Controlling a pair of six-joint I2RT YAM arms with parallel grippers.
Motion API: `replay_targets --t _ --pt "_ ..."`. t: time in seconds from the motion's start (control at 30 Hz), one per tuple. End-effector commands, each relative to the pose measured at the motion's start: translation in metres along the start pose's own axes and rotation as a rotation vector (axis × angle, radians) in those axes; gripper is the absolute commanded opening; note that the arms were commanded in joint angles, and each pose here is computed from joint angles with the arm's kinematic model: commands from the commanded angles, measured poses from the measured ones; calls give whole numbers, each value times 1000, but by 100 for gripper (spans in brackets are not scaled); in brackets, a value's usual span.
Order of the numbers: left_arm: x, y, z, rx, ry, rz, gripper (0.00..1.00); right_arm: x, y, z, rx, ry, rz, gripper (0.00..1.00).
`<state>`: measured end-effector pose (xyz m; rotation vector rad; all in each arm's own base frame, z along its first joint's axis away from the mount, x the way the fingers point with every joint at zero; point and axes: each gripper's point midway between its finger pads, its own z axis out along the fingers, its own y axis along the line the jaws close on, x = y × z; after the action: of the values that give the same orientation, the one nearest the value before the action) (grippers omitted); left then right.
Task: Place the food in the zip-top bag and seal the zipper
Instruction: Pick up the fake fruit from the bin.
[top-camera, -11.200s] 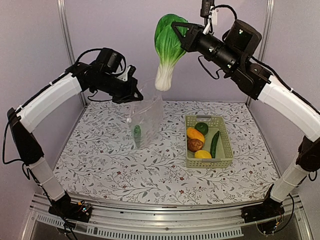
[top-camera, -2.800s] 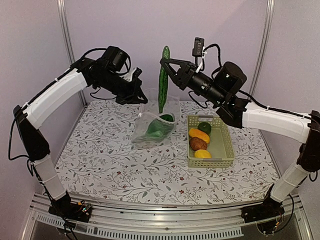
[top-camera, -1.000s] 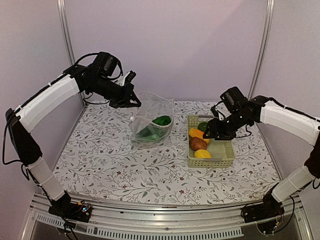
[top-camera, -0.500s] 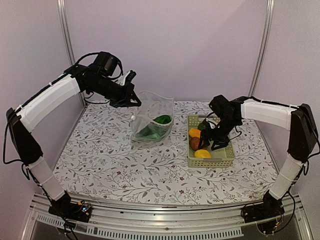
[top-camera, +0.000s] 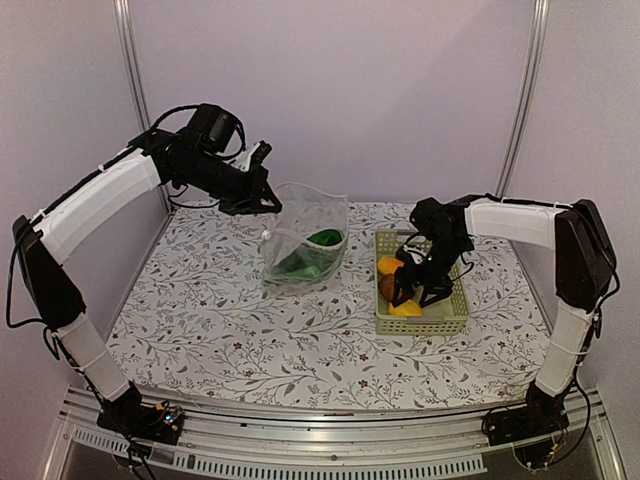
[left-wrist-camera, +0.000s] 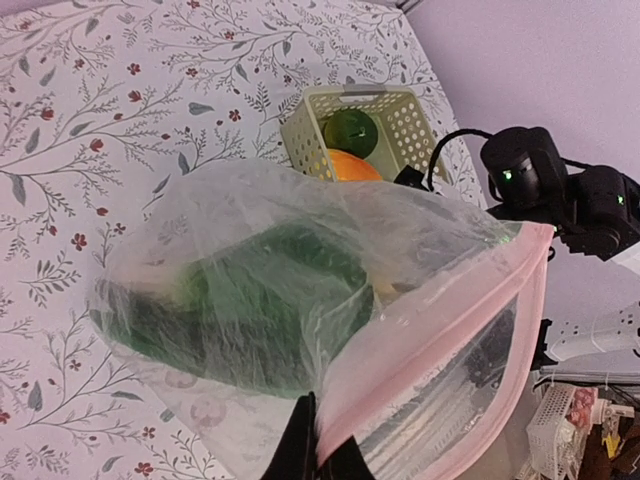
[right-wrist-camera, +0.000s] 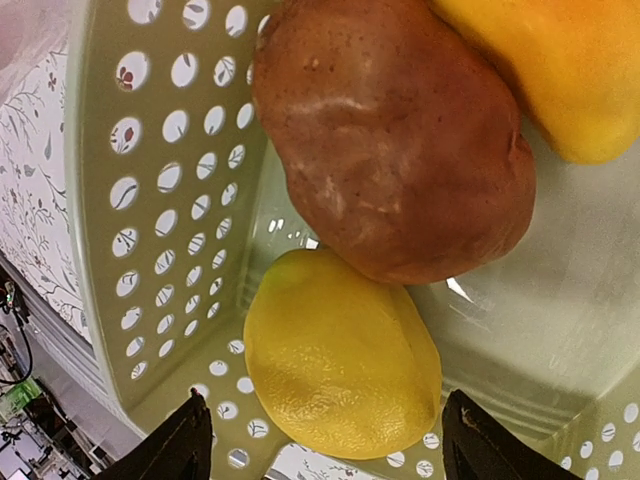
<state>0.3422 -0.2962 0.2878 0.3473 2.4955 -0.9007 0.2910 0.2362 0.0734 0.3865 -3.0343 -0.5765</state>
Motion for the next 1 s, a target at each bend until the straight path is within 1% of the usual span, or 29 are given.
replay_targets --t 0.0,0.17,0.37,0.47,0.53,0.67,0.77,0.87,0.97 --pt "-2 5 -5 -28 -13 16 4 3 -3 5 6 38 -26 79" --pt "1 7 -6 -40 -4 29 4 -4 -5 -8 41 -5 -31 79" --pt "3 11 -9 -53 -9 29 3 -18 5 -26 32 -78 -49 79" --pt "11 21 -6 -84 -8 19 2 -34 4 -43 61 -157 -73 79" --pt "13 22 -5 -73 -24 4 2 -48 6 -59 69 -222 -89 78" --pt "9 20 -16 -81 -64 19 1 -76 25 -99 52 -332 -137 78" --pt "5 18 -20 -87 -74 29 1 -88 36 -118 30 -405 -196 77" --pt "8 18 -18 -80 -62 11 1 -95 38 -127 36 -419 -221 74" --pt "14 17 -12 -48 -52 -7 1 -106 34 -122 60 -415 -222 70"
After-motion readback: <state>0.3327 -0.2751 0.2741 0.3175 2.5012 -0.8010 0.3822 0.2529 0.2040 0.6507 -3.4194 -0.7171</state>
